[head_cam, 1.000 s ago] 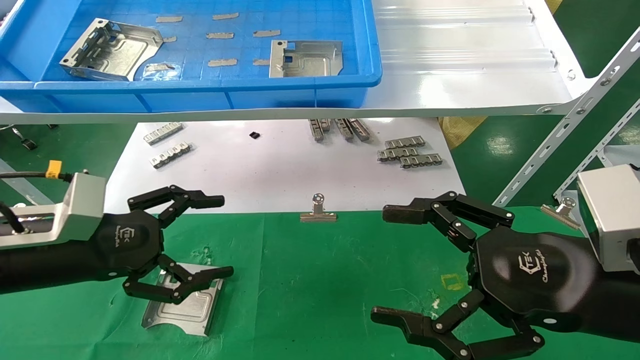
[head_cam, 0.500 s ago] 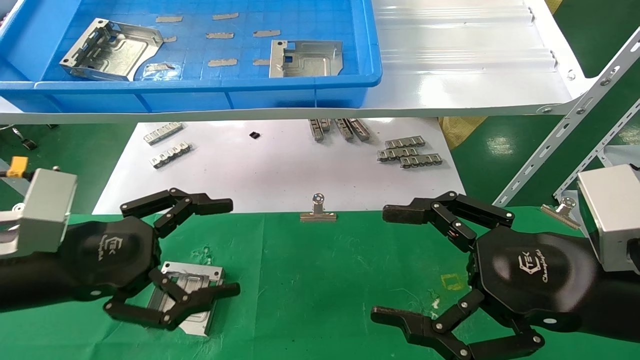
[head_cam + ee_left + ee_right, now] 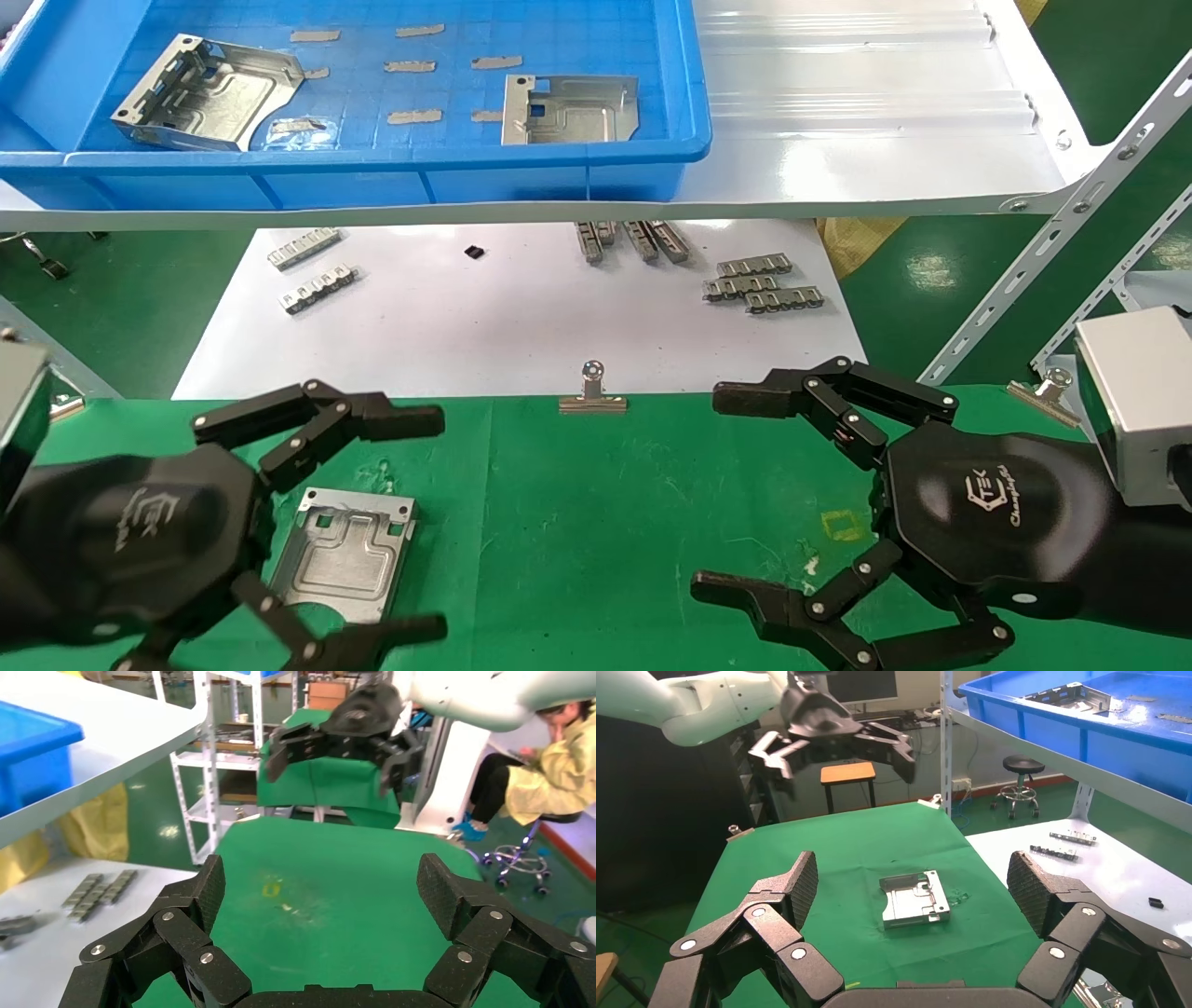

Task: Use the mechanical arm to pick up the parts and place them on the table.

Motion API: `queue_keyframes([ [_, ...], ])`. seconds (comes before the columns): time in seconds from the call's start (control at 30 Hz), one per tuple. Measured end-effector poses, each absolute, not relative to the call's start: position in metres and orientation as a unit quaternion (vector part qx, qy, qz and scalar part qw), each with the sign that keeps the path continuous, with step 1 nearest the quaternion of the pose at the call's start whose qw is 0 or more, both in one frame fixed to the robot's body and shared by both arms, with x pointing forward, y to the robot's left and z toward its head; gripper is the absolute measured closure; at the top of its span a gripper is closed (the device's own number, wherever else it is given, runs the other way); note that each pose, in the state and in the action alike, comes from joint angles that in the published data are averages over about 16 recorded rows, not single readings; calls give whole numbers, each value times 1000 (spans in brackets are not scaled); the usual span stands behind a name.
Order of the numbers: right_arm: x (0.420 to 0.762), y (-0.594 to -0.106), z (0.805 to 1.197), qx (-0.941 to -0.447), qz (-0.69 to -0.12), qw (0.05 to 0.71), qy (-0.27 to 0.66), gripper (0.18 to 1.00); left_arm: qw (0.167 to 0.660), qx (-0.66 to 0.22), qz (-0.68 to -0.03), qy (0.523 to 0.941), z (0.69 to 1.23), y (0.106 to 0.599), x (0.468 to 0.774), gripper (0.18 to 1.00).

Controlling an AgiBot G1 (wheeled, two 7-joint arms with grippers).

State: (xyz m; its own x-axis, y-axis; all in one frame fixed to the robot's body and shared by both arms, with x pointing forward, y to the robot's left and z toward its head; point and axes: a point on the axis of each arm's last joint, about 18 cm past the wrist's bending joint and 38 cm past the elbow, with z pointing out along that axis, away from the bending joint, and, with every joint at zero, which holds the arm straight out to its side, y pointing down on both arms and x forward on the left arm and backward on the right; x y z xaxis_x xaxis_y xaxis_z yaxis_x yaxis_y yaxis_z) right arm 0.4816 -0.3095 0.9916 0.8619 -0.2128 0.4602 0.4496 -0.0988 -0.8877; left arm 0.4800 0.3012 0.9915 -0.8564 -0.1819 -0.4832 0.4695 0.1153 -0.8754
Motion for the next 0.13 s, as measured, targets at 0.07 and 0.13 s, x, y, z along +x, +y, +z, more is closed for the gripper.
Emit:
queue_keyframes([
  [0.07,482,-310,992,-698,-249,666,-85,178,246,103,-658,704,992,300,477,183],
  [0.13,482,-310,992,-698,-249,666,-85,178,244,104,-658,705,992,300,474,183],
])
